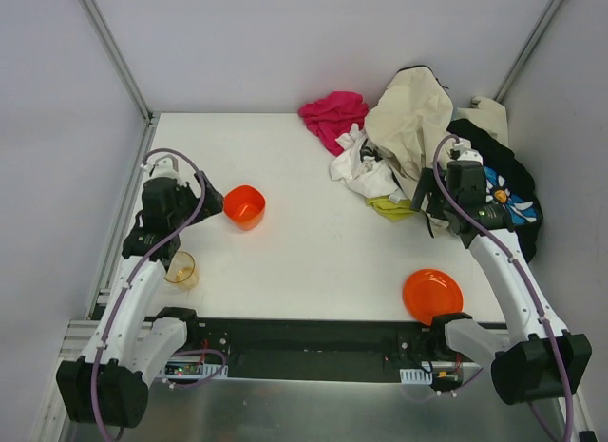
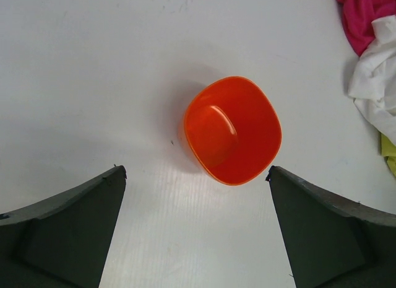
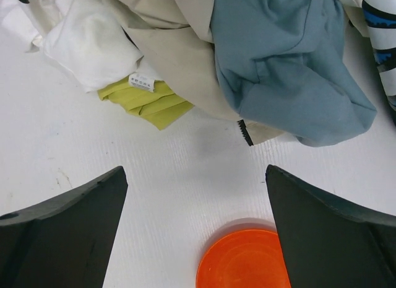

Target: Pick out a specific cloth from the pile

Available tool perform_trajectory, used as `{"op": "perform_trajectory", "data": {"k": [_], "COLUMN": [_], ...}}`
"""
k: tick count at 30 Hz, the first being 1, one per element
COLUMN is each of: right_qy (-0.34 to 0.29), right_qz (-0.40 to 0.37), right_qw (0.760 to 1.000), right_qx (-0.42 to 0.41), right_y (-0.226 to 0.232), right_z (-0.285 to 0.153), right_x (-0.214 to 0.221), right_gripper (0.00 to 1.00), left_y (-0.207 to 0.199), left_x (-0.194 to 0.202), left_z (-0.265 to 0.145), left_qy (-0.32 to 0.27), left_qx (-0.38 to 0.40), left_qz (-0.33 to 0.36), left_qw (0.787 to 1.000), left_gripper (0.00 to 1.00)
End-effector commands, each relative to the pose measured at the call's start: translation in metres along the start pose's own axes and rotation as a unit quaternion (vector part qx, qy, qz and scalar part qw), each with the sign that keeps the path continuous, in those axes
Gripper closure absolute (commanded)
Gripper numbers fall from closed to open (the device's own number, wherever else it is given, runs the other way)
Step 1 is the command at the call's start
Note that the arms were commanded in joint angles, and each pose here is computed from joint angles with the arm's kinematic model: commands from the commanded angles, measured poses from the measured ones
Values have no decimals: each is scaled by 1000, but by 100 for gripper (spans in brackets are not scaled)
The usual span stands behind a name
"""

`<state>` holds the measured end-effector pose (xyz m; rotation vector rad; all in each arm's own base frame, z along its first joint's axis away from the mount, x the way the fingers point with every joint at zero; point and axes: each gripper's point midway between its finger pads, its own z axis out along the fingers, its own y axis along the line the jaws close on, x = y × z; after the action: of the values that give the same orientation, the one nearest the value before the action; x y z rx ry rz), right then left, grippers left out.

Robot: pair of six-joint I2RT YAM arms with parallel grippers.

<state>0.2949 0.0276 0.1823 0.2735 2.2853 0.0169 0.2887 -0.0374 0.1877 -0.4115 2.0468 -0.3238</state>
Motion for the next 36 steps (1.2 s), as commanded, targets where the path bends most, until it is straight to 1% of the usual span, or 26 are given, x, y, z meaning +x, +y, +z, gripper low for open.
{"op": "perform_trajectory", "data": {"k": [1,4,7,12,18,22,26,30,34,36], "right_qy": [-39,-46,-49,-32,11,49,75,96,112,110], "right_qz": [-28,-45,-62,-99,-160,-199,-236,-272,-290,-288], "right_qw": [998,997,996,993,985,978,969,957,949,950], "right_qx": [-39,-45,-51,-55,-67,-48,-24,20,52,51], "right_y": [17,25,36,61,100,118,128,127,127,130], "right_z": [-10,-7,-3,10,28,48,64,83,96,98], "right_x": [-30,-39,-52,-62,-61,-50,-37,-26,-25,-28], "right_gripper": [4,4,4,4,4,4,4,4,4,4], "left_y": [-25,-33,-36,-46,-59,-67,-68,-67,-65,-66], "left_x": [-3,-4,-13,-26,-34,-31,-23,-15,-10,-10], "left_z": [17,23,28,34,38,44,49,50,50,50], "left_qy": [33,49,41,40,47,60,78,90,95,95], "left_qx": [53,69,69,82,107,128,135,137,139,139], "left_qz": [-2,2,4,10,11,10,9,6,11,13], "left_qw": [998,996,997,996,993,990,988,986,986,986], "left_gripper": [1,1,1,1,1,1,1,1,1,1]}}
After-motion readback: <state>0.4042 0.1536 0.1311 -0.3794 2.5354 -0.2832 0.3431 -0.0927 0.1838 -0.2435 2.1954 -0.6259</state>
